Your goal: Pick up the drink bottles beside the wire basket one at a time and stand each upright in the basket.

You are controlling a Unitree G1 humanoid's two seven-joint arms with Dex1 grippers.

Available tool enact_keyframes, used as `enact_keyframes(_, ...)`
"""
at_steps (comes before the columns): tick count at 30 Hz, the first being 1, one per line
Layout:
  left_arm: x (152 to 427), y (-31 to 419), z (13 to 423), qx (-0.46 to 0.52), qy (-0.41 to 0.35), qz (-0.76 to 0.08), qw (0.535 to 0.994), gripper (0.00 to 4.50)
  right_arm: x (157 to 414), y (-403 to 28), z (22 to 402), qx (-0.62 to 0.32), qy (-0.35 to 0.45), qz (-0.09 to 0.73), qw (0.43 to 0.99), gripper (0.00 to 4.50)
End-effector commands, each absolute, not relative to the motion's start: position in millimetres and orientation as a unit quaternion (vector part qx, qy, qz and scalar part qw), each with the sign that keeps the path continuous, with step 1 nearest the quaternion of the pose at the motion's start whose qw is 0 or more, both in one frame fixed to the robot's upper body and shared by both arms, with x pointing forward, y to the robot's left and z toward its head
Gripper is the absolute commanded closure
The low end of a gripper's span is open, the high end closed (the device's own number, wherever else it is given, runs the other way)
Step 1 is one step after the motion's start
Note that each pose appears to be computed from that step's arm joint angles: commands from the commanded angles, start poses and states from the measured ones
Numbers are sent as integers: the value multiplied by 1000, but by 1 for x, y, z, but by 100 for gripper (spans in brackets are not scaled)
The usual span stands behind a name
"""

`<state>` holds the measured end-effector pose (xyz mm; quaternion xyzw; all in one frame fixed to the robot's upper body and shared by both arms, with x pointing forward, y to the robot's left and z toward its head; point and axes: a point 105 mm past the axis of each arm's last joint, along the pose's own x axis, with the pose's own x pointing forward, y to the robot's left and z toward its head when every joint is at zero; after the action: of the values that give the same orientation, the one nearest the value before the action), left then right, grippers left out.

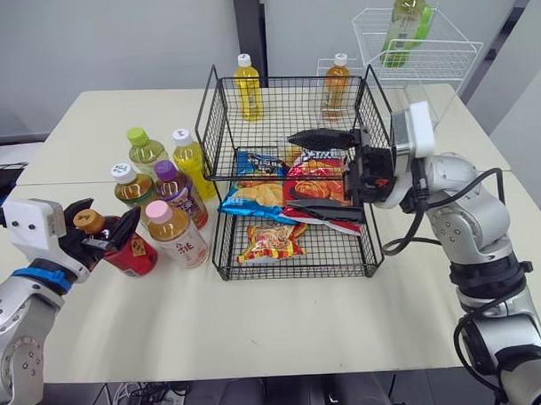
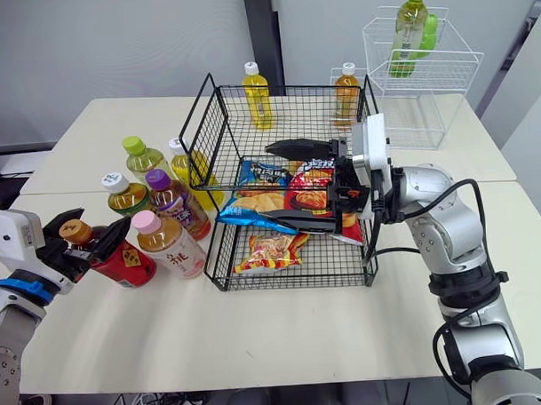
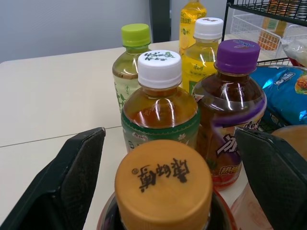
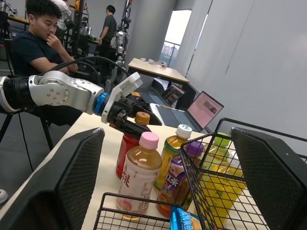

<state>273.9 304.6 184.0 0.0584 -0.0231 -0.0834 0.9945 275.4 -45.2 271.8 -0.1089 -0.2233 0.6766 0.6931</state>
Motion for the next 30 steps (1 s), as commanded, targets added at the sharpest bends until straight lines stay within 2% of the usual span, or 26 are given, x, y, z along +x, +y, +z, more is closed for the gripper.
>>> enact_keyframes(1,273,303,191,66,-39,-84,994,96,273,-51,282,-116,-244,664,697,0)
enact_keyframes(6,270,301,189,62,-38,-84,994,260,270,-52,281,-115,-243,667,695,0)
enact_keyframes(8,268,301,187,59,-36,-79,994,311,270,-52,280,-114,-241,669,694,0)
enact_keyframes(13,263,304,188,58,-37,-70,995,311,271,-52,278,-112,-240,669,695,0)
enact_keyframes(17,261,306,209,63,-65,-81,993,311,270,-52,278,-112,-241,668,695,0)
enact_keyframes(22,257,311,263,64,-82,-138,985,311,269,-49,277,-110,-242,667,696,0)
enact_keyframes(26,242,319,307,15,-76,-198,977,311,268,-49,280,-107,-251,656,704,0)
enact_keyframes(30,236,308,354,32,-68,-266,961,311,268,-50,286,-103,-261,638,717,0)
